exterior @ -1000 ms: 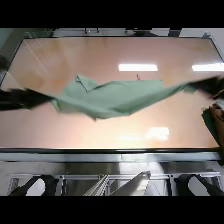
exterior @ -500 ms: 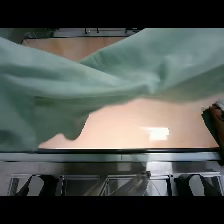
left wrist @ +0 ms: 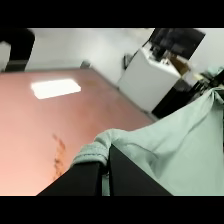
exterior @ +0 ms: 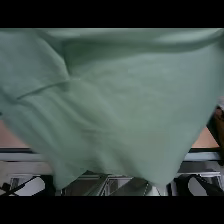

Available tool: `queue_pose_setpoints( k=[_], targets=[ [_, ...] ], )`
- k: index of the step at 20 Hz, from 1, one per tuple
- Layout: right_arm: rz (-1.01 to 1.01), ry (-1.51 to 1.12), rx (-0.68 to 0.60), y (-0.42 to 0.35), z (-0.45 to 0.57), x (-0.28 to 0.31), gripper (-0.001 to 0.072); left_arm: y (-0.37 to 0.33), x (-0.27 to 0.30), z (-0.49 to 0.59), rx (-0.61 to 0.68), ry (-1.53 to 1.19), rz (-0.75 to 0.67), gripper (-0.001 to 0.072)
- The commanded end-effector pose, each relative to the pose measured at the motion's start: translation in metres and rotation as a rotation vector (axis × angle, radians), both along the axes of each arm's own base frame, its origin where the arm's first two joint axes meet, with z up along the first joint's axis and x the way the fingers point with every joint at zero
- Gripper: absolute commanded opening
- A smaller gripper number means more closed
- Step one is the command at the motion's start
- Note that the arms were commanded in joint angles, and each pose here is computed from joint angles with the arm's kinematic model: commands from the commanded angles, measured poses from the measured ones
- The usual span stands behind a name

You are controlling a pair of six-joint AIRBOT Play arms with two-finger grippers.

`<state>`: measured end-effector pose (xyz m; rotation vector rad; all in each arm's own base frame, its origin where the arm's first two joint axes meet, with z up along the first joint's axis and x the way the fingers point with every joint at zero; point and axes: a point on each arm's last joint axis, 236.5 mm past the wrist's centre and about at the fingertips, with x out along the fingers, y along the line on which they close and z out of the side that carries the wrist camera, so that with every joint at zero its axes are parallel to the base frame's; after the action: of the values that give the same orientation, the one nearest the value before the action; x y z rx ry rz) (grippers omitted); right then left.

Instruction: Fold the shirts.

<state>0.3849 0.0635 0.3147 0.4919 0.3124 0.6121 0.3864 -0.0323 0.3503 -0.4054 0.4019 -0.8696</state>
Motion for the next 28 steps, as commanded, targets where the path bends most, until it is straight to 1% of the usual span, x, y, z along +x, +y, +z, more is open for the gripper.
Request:
queue_pose_setpoints(
  k=[1, 3, 6, 8, 9, 10, 12, 14, 15, 17, 19, 22, 24, 26, 27, 28],
  targets=[
    [-0.007, 0.24, -0.077, 0.014, -0.137, 0.071, 0.0016, -0.003, 0.076, -0.142, 0.227, 0.304, 0.015, 0.0028],
    [-0.013, 0.326, -0.013, 0.01, -0.195, 0.105, 0.0017, -0.001, 0.1, -0.197, 0.234, 0.41, -0.015, 0.0028],
    [-0.027, 0.428, 0.169, -0.001, -0.27, 0.145, 0.0017, 0.006, 0.134, -0.265, 0.213, 0.531, -0.046, 0.0028],
    [-0.012, 0.462, 0.303, -0.002, -0.296, 0.164, 0.0016, 0.014, 0.159, -0.299, 0.192, 0.558, -0.016, 0.0028],
    [-0.004, 0.472, 0.345, -0.003, -0.306, 0.172, 0.0016, 0.017, 0.168, -0.312, 0.183, 0.572, -0.006, 0.0028],
    [-0.001, 0.482, 0.355, -0.004, -0.315, 0.178, 0.0016, 0.023, 0.176, -0.325, 0.169, 0.591, 0.015, 0.0028],
    [0.008, 0.507, 0.366, -0.006, -0.332, 0.182, 0.0016, 0.03, 0.182, -0.351, 0.14, 0.642, 0.043, 0.0028],
    [0.04, 0.544, 0.359, -0.006, -0.347, 0.173, 0.0016, 0.029, 0.174, -0.375, 0.13, 0.692, 0.033, 0.0028],
    [0.059, 0.583, 0.323, -0.008, -0.357, 0.164, 0.0016, 0.032, 0.17, -0.388, 0.152, 0.715, 0.038, 0.0028],
    [0.081, 0.673, 0.253, -0.014, -0.379, 0.144, 0.0016, 0.048, 0.16, -0.409, 0.254, 0.762, 0.061, 0.0028],
    [0.098, 0.722, 0.186, -0.02, -0.394, 0.131, 0.0016, 0.054, 0.15, -0.414, 0.322, 0.787, 0.044, 0.0028],
    [0.128, 0.727, 0.138, -0.015, -0.4, 0.124, 0.0017, 0.048, 0.141, -0.416, 0.37, 0.799, -0.004, 0.0028],
    [0.14, 0.712, 0.113, -0.009, -0.401, 0.125, 0.0017, 0.037, 0.135, -0.419, 0.413, 0.786, -0.059, 0.0028],
    [0.146, 0.716, 0.092, -0.004, -0.404, 0.124, 0.0028, 0.027, 0.135, -0.419, 0.423, 0.778, -0.082, 0.0029],
    [0.156, 0.718, 0.094, -0.002, -0.403, 0.123, 0.0181, 0.024, 0.132, -0.418, 0.423, 0.783, -0.095, 0.0071],
    [0.168, 0.724, 0.102, -0.002, -0.4, 0.12, 0.0288, 0.024, 0.128, -0.418, 0.424, 0.798, -0.106, 0.0321]
  ],
)
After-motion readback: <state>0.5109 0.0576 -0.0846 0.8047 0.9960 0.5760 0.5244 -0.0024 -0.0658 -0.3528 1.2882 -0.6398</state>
